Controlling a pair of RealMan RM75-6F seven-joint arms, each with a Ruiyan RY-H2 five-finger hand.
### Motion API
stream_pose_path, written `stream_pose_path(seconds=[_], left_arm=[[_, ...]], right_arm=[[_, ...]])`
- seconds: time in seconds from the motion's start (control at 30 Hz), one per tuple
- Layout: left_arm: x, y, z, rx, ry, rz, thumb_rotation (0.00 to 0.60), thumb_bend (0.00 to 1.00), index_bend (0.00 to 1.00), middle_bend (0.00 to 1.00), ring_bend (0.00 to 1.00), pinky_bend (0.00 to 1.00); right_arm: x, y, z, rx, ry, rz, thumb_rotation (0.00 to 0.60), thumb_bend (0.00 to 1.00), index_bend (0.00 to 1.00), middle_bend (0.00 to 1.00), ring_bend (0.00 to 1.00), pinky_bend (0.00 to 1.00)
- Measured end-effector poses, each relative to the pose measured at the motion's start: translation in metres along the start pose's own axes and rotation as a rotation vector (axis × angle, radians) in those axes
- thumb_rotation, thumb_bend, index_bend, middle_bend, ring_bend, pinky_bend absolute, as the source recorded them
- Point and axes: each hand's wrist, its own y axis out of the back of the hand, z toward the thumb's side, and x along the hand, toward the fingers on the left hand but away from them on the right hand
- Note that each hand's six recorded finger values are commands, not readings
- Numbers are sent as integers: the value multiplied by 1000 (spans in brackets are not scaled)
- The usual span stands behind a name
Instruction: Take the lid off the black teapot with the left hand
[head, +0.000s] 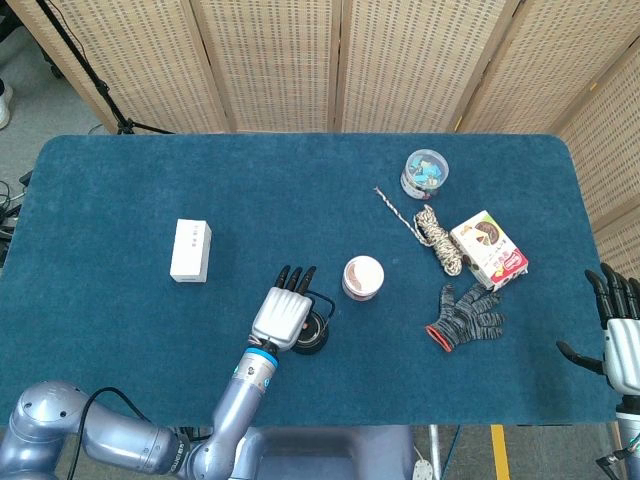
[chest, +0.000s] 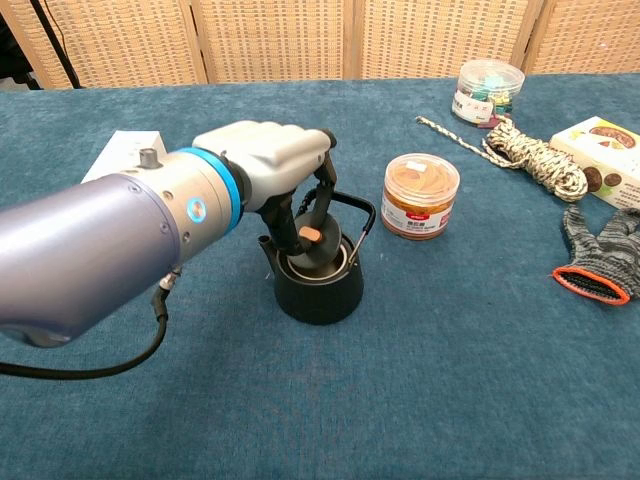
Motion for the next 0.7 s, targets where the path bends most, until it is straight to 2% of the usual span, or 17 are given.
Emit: stream_pose_path(seconds=[0.27,0.43,0.57,0.7], left_arm=[[-7,26,-9,-20,-7,49,600,328,672,0,0,0],[-9,41,-31,-5,29,76,600,328,672,0,0,0],[-8,42,-57,-8,76,59,600,331,672,0,0,0],[-5,30,-85,-6,121,7,600,333,672,0,0,0]], right_arm=[[0,-1,0,5,1,2,600,0,0,0,0,0],[1,-2,2,7,5,5,600,0,0,0,0,0],[2,-3,4,9,10,8,600,0,0,0,0,0],[3,-5,5,13,13,13,600,0,0,0,0,0]])
